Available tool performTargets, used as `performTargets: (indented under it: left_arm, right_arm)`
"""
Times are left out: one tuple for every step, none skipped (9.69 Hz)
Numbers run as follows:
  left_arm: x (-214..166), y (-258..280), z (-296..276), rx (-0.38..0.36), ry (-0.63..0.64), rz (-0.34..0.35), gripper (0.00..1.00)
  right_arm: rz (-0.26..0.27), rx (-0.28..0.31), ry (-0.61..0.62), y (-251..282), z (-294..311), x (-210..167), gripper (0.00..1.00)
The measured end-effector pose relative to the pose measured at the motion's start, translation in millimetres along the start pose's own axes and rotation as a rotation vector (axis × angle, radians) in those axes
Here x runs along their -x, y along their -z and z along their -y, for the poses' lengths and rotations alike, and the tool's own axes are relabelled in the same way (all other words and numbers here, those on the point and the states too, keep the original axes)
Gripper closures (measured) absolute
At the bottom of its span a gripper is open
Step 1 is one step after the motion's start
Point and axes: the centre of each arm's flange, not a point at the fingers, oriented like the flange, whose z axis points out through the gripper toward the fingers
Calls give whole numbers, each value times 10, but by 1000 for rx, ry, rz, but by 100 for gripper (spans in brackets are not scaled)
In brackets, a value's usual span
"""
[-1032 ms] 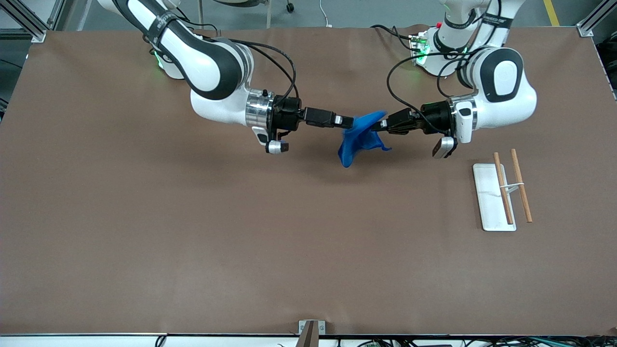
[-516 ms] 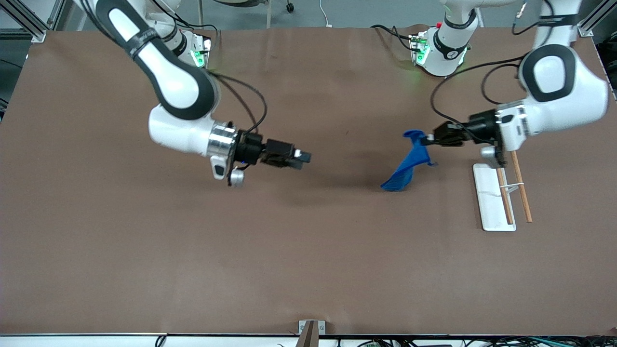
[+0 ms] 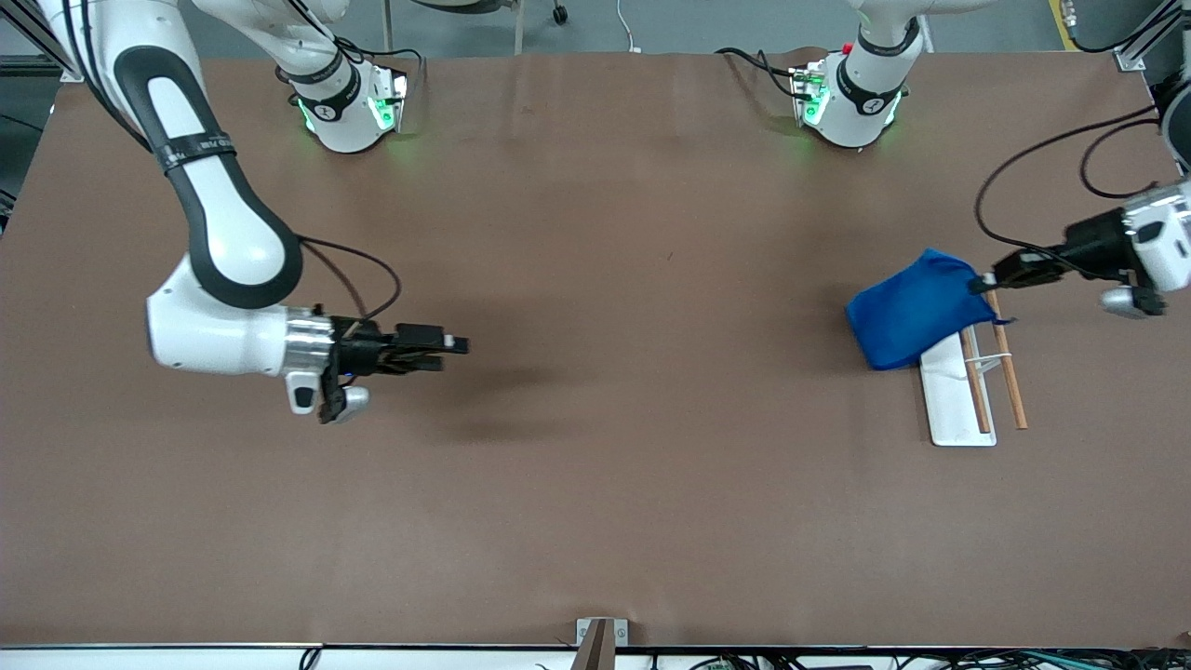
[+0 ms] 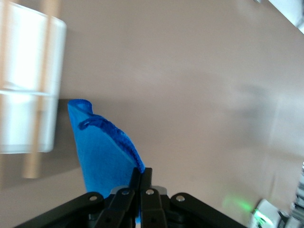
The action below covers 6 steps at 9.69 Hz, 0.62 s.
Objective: Right arm passes towel to left arm to hang
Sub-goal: 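Drape the towel over the wooden dowels with the left gripper and release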
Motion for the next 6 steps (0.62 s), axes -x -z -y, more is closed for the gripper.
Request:
performTargets:
  left_arm:
    - [-139, 272, 298, -37, 22, -49, 98]
    - [-252, 494, 556, -71, 31, -86, 98]
    - [-349, 558, 703, -99, 34, -92, 98]
    - [-422, 495, 790, -138, 16, -66, 98]
    - [-465, 429, 910, -173, -9, -38, 98]
    - [-468, 415, 1085, -193, -25, -22, 97]
  right_arm:
    - [18, 108, 2, 267, -177, 0, 0]
    - [6, 213, 6, 625, -361, 13, 0]
    - [2, 306, 7, 973, -494, 63, 0]
    - [1, 381, -17, 1252, -552, 122, 0]
    - [-19, 461, -59, 1495, -543, 175, 0]
    - [-57, 552, -119, 1735, -468, 237, 0]
